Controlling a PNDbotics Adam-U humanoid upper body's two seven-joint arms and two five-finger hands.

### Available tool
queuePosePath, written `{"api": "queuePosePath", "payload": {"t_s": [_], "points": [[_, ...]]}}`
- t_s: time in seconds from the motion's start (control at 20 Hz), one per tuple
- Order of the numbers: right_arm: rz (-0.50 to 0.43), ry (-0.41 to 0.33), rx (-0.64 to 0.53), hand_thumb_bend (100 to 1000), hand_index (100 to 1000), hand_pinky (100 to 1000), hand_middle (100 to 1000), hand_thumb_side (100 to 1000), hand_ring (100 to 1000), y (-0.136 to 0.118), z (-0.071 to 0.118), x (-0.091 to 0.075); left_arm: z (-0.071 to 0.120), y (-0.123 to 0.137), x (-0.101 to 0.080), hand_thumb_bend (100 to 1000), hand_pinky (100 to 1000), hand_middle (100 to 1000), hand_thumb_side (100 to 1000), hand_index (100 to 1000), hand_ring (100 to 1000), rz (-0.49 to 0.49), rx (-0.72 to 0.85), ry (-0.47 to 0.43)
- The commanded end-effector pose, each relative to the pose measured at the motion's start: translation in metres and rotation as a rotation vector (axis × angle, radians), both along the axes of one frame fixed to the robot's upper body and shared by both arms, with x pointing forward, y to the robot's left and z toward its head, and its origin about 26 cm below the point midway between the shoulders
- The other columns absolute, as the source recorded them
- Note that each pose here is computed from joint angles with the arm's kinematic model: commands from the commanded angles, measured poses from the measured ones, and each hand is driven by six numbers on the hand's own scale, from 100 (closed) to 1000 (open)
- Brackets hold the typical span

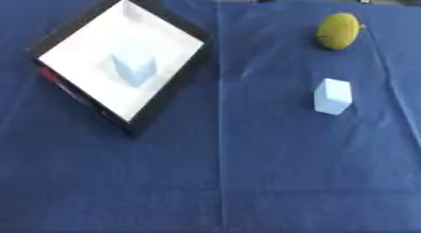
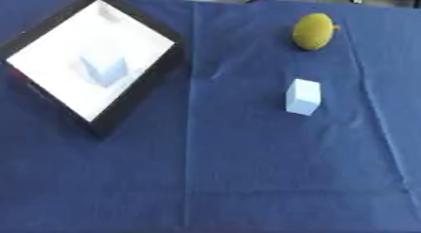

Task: Pick up objects on the table and place them in the box.

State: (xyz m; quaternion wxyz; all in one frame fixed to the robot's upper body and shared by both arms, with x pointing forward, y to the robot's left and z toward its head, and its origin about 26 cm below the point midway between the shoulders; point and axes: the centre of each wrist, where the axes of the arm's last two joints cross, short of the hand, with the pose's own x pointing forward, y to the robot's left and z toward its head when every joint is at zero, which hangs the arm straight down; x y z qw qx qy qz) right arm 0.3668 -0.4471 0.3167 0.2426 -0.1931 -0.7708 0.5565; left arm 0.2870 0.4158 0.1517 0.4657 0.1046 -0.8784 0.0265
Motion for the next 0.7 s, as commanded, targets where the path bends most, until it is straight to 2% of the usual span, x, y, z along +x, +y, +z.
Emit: {"api": "queuePosePath", "payload": {"t_s": [0.05, 0.3, 0.55, 0.6, 0.7], "points": [[0.053, -0.078, -0.177, 100, 908, 1000, 785, 355, 879, -0.008, 0.026, -0.026, 0.014, 0.003, 0.001, 100, 568, 757, 642, 692, 871, -0.010, 0.048, -0.020], [0.054, -0.039, -0.254, 100, 914, 1000, 793, 378, 887, -0.007, 0.004, -0.040, 0.014, 0.003, 0.002, 100, 569, 757, 642, 691, 873, -0.018, 0.053, -0.019], [0.053, -0.041, -0.273, 100, 914, 1000, 793, 378, 887, -0.003, -0.001, -0.042, 0.014, 0.003, 0.002, 100, 569, 757, 642, 691, 873, -0.020, 0.053, -0.019], [0.063, -0.033, -0.282, 100, 917, 1000, 789, 422, 888, -0.001, -0.005, -0.041, 0.014, 0.002, 0.002, 100, 570, 758, 642, 690, 875, -0.025, 0.054, -0.019], [0.094, 0.004, -0.328, 100, 917, 1000, 786, 424, 887, 0.008, -0.017, -0.039, 0.013, 0.001, 0.004, 100, 570, 758, 642, 690, 876, -0.036, 0.055, -0.015]]}}
